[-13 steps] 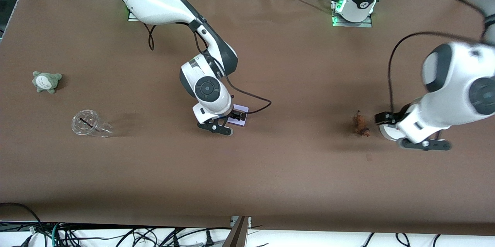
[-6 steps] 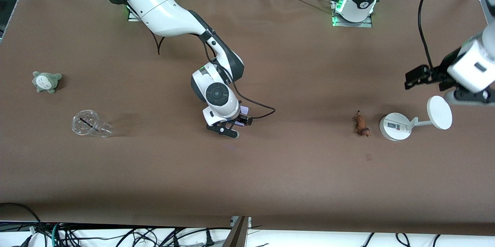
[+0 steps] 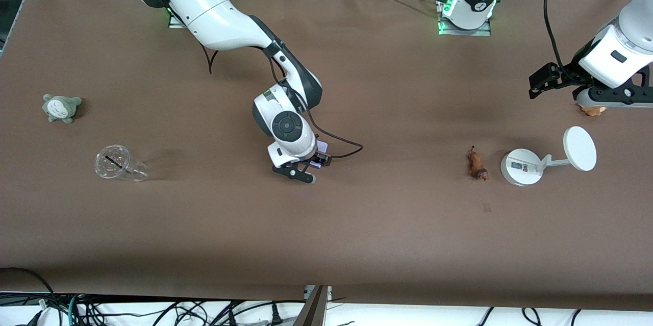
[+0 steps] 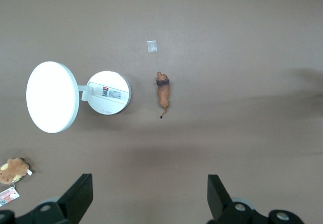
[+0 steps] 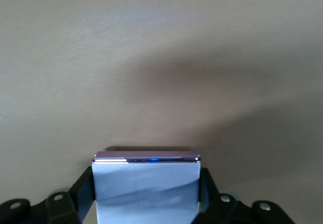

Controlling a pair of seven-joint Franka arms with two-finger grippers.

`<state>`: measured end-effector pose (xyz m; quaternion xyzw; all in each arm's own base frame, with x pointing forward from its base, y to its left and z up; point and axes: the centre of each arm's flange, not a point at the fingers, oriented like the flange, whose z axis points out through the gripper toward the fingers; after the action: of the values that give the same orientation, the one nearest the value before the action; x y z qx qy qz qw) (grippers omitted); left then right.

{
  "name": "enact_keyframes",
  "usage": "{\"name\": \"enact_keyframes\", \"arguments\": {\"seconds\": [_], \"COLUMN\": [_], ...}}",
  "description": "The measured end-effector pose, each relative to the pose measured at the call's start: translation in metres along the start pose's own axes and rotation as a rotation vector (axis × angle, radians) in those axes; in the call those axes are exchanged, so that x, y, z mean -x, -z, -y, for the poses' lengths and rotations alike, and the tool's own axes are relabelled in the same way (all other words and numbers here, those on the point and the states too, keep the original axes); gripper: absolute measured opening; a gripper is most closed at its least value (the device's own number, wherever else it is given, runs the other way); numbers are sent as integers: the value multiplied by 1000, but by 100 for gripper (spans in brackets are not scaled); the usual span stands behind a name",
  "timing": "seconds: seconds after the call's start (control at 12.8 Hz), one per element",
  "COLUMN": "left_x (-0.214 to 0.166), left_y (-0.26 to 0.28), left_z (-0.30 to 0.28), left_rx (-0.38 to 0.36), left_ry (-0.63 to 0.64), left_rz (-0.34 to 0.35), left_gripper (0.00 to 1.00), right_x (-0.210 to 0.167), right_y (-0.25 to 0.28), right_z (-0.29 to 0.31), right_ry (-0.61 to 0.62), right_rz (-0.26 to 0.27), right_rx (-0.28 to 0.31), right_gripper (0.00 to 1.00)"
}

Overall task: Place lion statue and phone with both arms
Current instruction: 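Release the lion, raise the left gripper while the right gripper lifts the phone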

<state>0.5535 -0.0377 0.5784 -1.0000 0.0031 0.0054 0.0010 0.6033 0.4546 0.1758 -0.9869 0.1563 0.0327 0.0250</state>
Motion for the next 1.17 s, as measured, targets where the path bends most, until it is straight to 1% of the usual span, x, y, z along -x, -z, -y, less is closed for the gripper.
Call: {"name": "enact_keyframes", "arguments": {"seconds": [0.08,0.16,0.23,0.39,0.55,0.63,0.78,0.86,1.02,1.17], "left_x": [0,0,0,0,0,0,0,0,0,0], "left_y": [0,0,-1,-1,-1,-2,-2,-2,-2,-2], "left_z": [-1,-1,0,1,4,4,5,5,6,7], "left_rx": [0,0,0,0,0,0,0,0,0,0], "left_ry": [-1,-1,-1,2,6,8,9,9,10,12], "left_rz": [1,2,2,4,6,7,11,11,12,12], "left_gripper": [100,100,100,100,100,100,100,100,100,100], "right_x": [-7,-18,-32,-61,-73,-73,-75,-81,-99,-118], "right_y": [10,33,68,156,234,260,291,298,301,290], "right_z": [-7,-14,-26,-69,-110,-125,-154,-170,-206,-239], "right_ry": [39,86,122,176,226,251,309,346,435,509], "right_rz": [9,18,30,62,78,88,119,126,133,138], "right_rx": [33,55,71,95,100,104,119,126,152,165], "right_gripper": [84,84,84,84,84,84,84,84,84,84]}}
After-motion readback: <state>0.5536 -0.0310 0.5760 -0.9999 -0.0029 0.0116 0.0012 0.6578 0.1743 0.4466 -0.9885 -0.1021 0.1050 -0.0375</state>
